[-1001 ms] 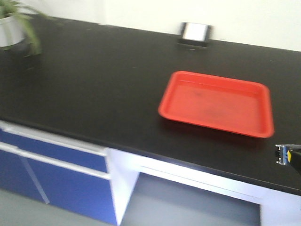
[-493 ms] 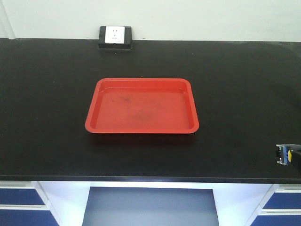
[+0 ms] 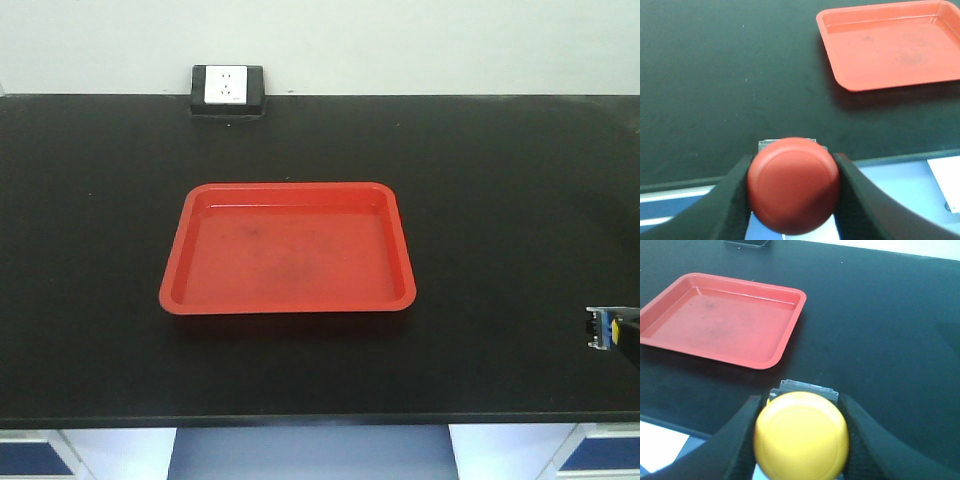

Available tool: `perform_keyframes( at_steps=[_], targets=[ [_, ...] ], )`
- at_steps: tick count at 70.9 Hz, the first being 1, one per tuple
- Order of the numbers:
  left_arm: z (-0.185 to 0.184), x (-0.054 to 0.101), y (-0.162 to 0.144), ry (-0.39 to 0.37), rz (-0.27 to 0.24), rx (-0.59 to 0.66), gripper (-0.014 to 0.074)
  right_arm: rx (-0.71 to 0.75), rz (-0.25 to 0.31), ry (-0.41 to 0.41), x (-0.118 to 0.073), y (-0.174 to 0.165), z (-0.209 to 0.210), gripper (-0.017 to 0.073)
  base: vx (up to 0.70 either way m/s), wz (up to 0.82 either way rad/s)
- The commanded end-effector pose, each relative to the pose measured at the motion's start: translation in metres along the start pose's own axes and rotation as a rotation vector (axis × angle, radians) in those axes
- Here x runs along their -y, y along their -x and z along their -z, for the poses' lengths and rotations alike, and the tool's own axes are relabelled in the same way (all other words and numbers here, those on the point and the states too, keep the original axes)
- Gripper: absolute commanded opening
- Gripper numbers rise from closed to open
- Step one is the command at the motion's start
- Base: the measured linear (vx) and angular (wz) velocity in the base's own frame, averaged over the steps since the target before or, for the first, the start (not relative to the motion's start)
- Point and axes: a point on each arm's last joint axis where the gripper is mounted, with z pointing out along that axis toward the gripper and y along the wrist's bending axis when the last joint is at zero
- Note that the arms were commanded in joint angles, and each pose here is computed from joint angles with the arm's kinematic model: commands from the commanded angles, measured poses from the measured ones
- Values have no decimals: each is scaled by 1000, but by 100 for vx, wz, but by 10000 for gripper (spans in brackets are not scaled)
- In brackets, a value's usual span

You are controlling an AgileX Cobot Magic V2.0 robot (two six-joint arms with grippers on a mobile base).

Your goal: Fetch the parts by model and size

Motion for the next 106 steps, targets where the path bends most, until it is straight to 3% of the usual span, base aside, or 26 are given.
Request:
perform_keyframes(
  at_steps=[1,106],
  targets=[
    [4,1,13,-11,1,83,-6,98,11,-6,1,15,5,-8,12,-3],
    [4,1,13,-11,1,83,-6,98,11,-6,1,15,4,-8,6,1]
  ],
)
